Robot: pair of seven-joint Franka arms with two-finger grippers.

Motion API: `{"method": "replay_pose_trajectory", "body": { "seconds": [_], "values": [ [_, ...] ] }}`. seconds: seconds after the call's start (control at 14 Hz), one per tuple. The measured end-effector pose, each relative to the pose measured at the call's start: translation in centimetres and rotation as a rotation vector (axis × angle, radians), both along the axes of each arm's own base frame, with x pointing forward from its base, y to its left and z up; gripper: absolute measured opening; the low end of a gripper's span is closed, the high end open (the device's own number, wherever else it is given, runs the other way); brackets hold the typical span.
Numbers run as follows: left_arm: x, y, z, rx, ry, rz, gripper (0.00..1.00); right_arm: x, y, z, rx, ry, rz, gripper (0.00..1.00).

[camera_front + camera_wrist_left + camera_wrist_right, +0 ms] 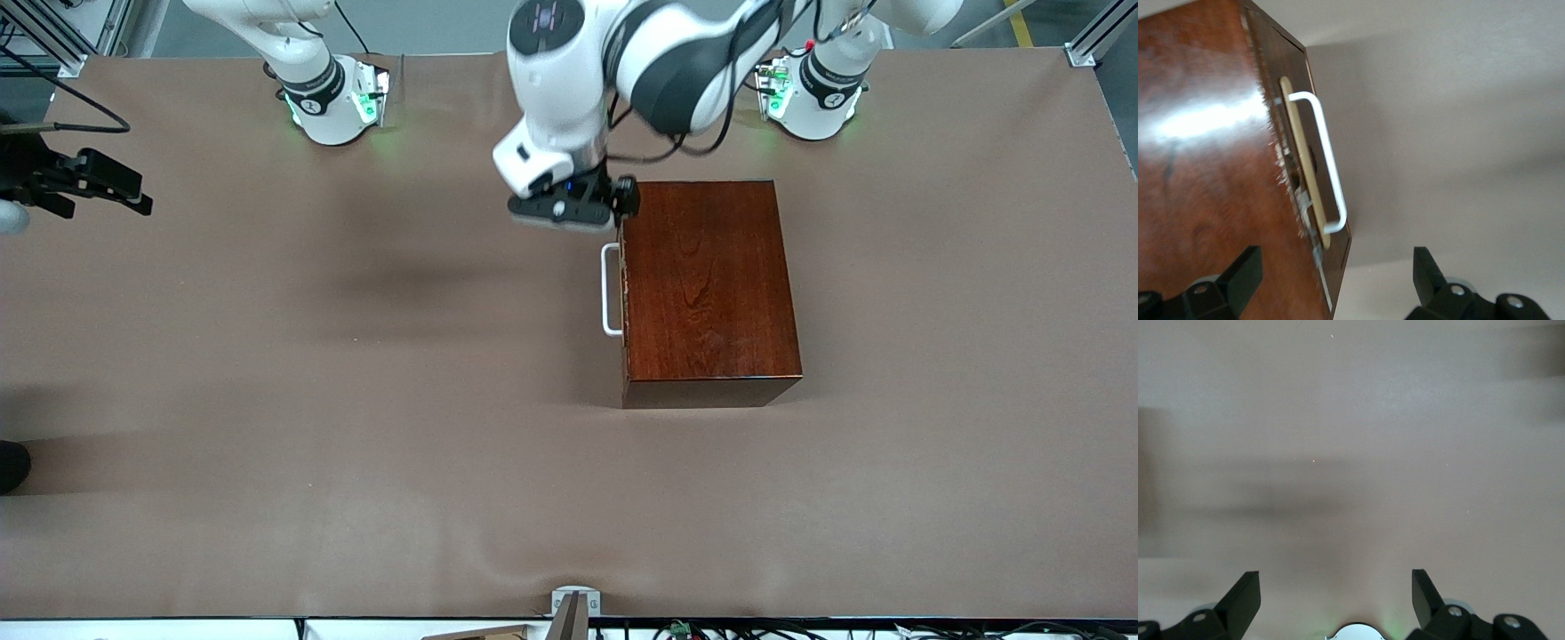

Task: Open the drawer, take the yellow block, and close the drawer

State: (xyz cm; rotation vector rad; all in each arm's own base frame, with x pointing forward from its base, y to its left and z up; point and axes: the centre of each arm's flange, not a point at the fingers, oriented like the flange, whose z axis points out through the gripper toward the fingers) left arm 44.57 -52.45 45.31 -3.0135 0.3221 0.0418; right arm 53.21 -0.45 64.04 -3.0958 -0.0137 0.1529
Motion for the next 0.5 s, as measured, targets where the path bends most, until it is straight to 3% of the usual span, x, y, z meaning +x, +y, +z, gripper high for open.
{"method": "replay_pose_trajectory", "body": {
  "seconds": [0.14, 0.5],
  "values": [
    [0.6, -0.9, -3.9, 0.039, -0.014, 0.024, 1.00, 0.2, 0.1, -0.3, 0.000, 0.001, 0.002, 1.00],
    [-1.5, -4.5, -11.5, 0.093, -0.037, 0.044, 1.00, 0.5, 2.1, -0.6, 0.003, 0.002, 0.042, 1.00]
  ]
}}
